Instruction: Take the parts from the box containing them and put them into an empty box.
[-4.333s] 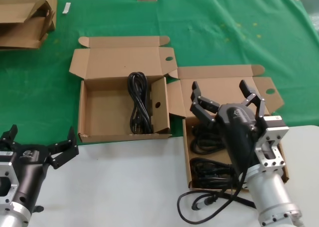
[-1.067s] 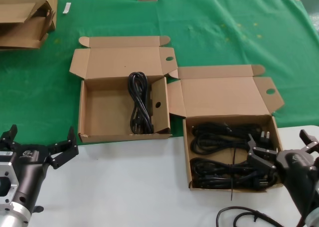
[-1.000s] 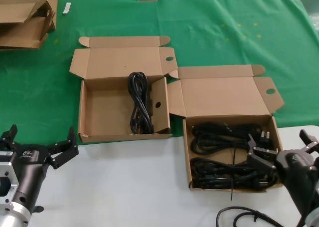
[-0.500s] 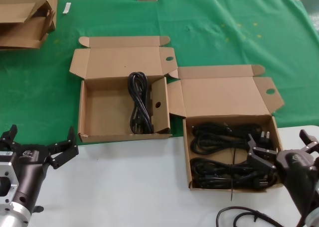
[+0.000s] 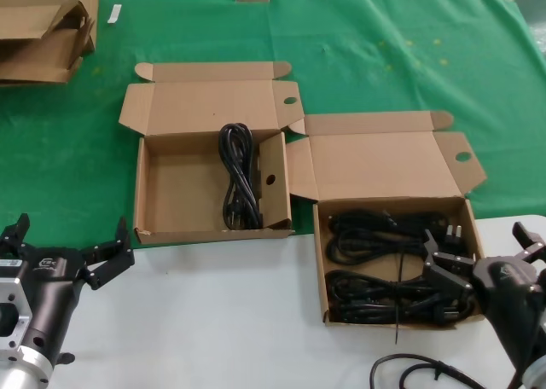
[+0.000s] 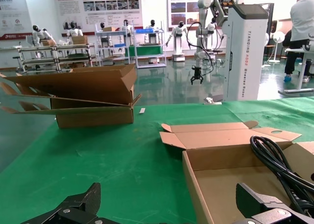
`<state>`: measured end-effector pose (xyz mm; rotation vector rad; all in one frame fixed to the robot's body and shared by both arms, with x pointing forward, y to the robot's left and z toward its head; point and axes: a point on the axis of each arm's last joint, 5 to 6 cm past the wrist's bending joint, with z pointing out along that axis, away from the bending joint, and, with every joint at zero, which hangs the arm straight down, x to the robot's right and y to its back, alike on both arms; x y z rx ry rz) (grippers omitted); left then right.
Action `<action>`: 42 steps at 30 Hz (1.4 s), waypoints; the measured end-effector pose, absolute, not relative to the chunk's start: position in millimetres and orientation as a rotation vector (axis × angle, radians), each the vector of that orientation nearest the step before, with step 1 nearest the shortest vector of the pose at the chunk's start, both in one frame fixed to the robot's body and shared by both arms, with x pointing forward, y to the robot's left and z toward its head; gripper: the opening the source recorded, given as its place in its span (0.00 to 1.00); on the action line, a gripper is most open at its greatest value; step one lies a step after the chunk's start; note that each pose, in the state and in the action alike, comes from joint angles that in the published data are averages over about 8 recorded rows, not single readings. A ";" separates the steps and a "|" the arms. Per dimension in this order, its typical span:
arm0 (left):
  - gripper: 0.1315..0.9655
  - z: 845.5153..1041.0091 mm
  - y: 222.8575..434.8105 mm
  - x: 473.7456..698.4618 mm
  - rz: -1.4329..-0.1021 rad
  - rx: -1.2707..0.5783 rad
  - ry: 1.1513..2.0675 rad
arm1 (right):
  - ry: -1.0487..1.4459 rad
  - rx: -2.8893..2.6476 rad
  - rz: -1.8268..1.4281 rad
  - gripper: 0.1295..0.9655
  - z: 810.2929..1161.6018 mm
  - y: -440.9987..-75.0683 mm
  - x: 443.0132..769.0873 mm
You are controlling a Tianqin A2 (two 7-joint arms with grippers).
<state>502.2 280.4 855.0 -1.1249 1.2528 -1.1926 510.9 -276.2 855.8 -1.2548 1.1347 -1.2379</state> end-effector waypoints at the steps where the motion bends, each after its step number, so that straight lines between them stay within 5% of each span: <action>1: 1.00 855.0 280.4 502.2 -1.193 -1.125 1.253 | 1.135 -1.255 -1.238 1.00 855.8 -276.2 510.9; 42: 1.00 855.0 280.4 502.2 -1.193 -1.125 1.253 | 1.135 -1.255 -1.238 1.00 855.8 -276.2 510.9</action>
